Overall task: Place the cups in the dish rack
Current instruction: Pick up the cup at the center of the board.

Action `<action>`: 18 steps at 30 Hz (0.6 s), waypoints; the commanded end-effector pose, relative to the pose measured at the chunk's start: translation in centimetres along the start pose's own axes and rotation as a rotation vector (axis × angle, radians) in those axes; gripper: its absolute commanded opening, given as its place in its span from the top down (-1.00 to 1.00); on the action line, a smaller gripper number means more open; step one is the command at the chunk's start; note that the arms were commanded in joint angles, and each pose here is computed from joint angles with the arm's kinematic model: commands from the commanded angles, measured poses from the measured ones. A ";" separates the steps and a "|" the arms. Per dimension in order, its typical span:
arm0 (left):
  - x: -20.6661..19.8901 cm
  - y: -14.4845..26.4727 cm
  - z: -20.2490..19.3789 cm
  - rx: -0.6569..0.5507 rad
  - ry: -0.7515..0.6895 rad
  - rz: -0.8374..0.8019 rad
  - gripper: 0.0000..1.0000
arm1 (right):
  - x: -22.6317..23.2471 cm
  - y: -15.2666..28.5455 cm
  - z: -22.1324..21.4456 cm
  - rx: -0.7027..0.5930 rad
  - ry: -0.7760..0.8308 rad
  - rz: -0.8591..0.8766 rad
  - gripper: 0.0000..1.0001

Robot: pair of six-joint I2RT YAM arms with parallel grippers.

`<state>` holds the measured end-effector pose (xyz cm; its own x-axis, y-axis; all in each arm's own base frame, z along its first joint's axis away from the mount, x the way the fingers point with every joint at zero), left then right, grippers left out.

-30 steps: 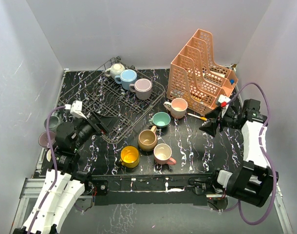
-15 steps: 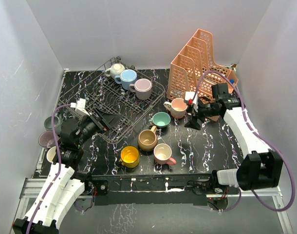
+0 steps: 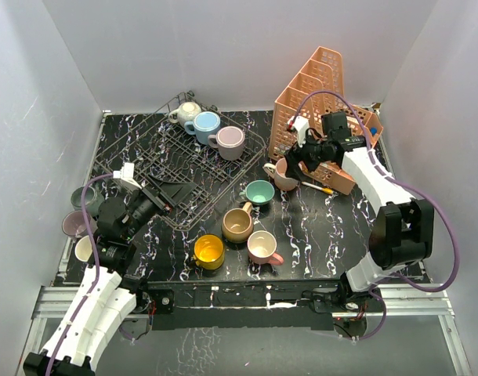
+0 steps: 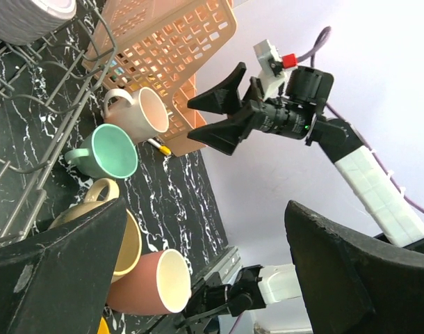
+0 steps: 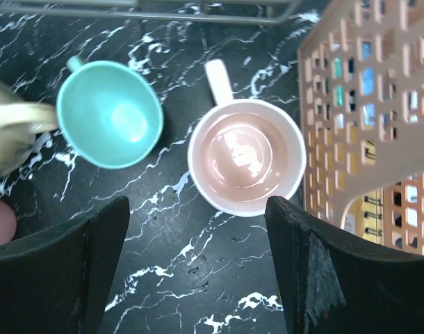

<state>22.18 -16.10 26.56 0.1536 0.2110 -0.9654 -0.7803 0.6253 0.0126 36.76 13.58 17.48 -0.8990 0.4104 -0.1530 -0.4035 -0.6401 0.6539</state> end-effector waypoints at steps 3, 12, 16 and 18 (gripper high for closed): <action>-1.5 0.0 0.4 -0.015 0.008 -0.056 -0.86 | -4.2 0.3 0.4 -0.048 -0.256 -0.323 -0.64; -1.6 0.1 0.4 -0.017 0.014 -0.058 -0.85 | -6.1 -0.3 -2.2 -0.074 -0.453 -0.539 -0.30; -1.4 0.3 0.3 -0.019 0.016 -0.050 -0.85 | -6.5 -0.6 -2.2 -0.110 -0.481 -0.567 -0.11; -1.4 0.4 0.3 -0.020 0.016 -0.050 -0.85 | -6.8 -0.8 -2.2 -0.126 -0.490 -0.582 -0.06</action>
<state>22.11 -16.09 27.40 0.1611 0.1756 -0.9712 -0.7826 0.6223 -0.0173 40.27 9.97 12.46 -0.4585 0.8864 -0.0636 -0.7097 -0.3221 0.6265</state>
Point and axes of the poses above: each gripper's point midway between its finger pads, its own y axis back along the fingers, its own x axis along the line the jaws close on, z = x × y, the point moved 1 cm from there along y, back along the fingers, and after that the axes turned 13 degrees about y, right-handed, at the moved point
